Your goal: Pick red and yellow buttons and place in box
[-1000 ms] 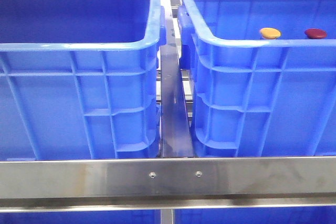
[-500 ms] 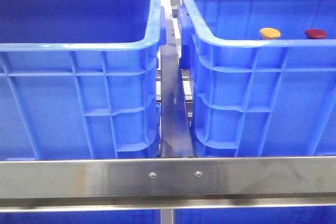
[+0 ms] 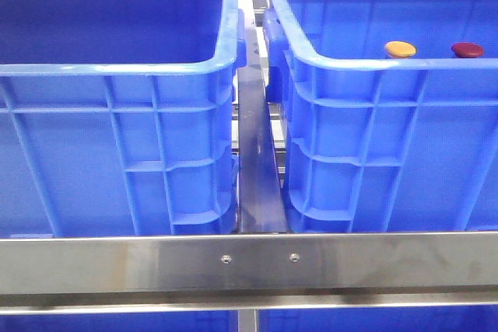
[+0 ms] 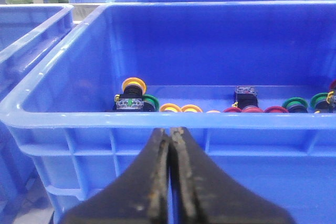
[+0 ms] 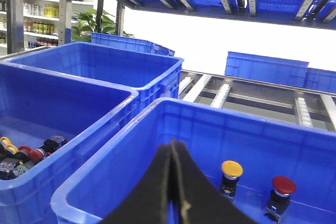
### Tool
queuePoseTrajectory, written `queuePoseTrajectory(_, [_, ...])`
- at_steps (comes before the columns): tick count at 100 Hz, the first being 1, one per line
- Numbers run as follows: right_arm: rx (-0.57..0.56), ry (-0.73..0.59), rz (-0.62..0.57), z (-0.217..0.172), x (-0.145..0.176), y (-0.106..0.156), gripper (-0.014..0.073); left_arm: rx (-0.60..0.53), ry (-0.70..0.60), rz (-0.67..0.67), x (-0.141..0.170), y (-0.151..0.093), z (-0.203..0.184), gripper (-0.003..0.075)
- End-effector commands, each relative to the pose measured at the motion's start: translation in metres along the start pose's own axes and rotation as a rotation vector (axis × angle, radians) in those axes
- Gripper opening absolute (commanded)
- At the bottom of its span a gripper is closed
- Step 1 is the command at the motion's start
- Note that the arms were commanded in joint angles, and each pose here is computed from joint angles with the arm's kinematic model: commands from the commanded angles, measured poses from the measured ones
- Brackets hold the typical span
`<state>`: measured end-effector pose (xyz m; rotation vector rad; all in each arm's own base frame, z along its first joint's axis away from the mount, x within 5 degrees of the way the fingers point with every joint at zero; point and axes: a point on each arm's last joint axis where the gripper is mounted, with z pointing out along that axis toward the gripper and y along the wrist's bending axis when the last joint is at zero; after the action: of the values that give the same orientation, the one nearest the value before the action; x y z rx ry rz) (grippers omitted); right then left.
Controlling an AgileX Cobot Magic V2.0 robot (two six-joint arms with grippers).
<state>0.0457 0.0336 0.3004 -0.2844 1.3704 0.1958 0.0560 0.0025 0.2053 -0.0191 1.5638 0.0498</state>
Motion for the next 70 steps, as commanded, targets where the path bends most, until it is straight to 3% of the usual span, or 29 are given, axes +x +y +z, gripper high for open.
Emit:
queuePoseTrajectory(1, [0.006,-0.028,0.011,0.0006,-0.0085,-0.0010,-0.0058,-0.001,-0.064,-0.019,0.0078,-0.0001,-0.0004,-0.0020])
queuePoseTrajectory(60, [0.003,-0.023,0.011,0.0008,-0.0071,-0.0007,-0.0058,-0.001,-0.064,-0.019,0.0078,-0.0001,-0.0004,-0.0020])
queuePoseTrajectory(70, [0.072,-0.033,0.047,0.0005,-0.0080,-0.0070,-0.0058,-0.001,-0.064,-0.019,0.0078,-0.0001,-0.0004,-0.0020])
